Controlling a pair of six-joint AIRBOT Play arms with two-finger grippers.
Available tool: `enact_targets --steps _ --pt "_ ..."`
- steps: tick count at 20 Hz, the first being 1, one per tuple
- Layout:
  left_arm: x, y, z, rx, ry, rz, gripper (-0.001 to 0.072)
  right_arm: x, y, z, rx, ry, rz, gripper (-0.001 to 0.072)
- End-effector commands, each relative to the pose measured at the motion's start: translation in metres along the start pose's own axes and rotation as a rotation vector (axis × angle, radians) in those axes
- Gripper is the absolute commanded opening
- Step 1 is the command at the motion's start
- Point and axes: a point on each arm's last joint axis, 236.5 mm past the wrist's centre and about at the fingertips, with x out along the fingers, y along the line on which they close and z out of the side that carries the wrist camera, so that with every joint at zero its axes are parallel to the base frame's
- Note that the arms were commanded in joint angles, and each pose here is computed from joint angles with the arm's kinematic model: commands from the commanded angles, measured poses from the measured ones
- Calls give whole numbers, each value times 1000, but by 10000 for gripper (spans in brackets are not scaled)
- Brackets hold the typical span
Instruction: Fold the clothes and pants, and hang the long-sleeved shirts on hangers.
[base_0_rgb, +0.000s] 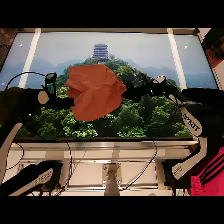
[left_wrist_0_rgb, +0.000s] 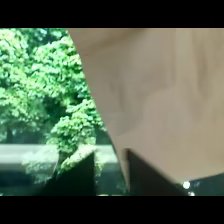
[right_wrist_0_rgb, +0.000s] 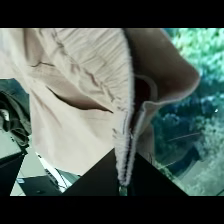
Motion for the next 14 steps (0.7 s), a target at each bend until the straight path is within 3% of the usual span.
enact_targets --steps 1,4,7,13,14 --pt "-2 0 -20 -6 82 5 9 0 -5 1 -11 -4 -20 21" --pt "-13 -51 -16 -57 14 -188 8 0 -5 2 -10 -6 -19 20" --pt "-30 -98 -22 -248 -115 -420 9 0 -4 5 -7 -22 -16 20" --pt "-15 -100 -90 -729 -79 -528 25 0 -2 7 -4 -30 -8 22" --pt "-11 -98 -93 -738 -92 -531 220 0 -2 7 -5 -30 -8 21"
